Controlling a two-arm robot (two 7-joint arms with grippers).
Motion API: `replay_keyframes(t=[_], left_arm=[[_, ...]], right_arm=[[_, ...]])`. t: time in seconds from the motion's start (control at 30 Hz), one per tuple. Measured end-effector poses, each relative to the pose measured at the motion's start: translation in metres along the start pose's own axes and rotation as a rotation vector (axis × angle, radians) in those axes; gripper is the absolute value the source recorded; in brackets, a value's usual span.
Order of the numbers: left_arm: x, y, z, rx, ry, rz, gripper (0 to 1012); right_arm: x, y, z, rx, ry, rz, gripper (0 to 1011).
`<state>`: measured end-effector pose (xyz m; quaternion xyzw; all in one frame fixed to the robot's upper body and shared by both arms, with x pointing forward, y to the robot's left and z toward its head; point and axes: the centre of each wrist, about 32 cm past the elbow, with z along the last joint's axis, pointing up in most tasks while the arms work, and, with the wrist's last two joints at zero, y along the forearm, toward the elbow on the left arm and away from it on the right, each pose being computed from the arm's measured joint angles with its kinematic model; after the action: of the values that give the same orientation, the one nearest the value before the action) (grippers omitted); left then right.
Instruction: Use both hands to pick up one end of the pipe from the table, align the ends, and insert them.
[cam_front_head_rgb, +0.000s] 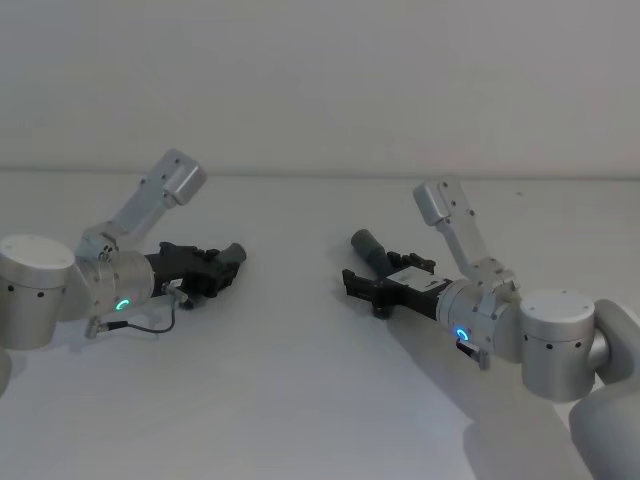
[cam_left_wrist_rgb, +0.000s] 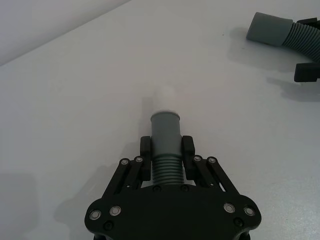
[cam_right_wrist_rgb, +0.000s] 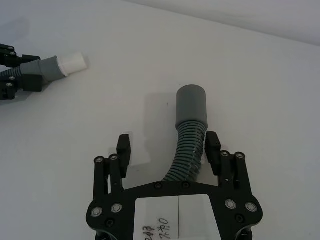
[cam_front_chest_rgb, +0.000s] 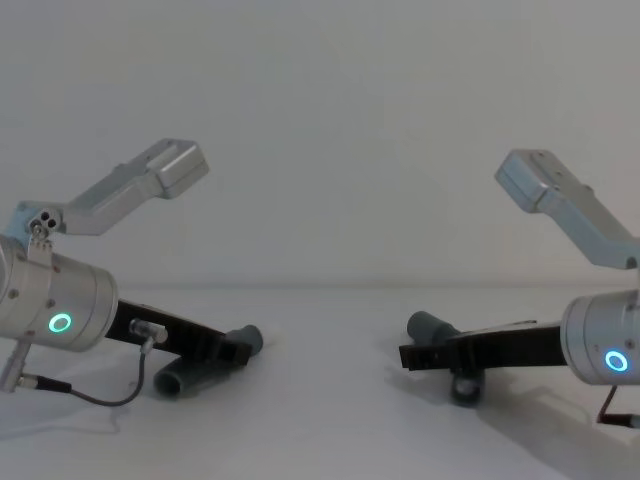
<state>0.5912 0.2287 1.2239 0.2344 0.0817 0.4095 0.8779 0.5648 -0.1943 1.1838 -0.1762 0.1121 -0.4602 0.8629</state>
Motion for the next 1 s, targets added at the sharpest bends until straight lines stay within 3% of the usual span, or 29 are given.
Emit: replay_keyframes(t=[0.3,0.4,0.63,1.0], left_arm=[[0.0000,0.0000,0.0000,0.000,0.000,0.000,353],[0.0000,0.0000,0.0000,0.000,0.000,0.000,353],[0.0000,0.0000,0.0000,0.000,0.000,0.000,353],[0.0000,0.0000,0.0000,0.000,0.000,0.000,353]], right_arm=[[0.0003,0.0006,-0.0001,-0.002,0.002,-0.002,660],[0.0005,0.0007,-0.0001,-0.002,0.002,-0.002,513],[0.0005,0.0009,-0.0001,-0.004,0.003,-0.003,291],[0.0003,0.0012,-0.0001,-0.004,0.003,-0.003,274]])
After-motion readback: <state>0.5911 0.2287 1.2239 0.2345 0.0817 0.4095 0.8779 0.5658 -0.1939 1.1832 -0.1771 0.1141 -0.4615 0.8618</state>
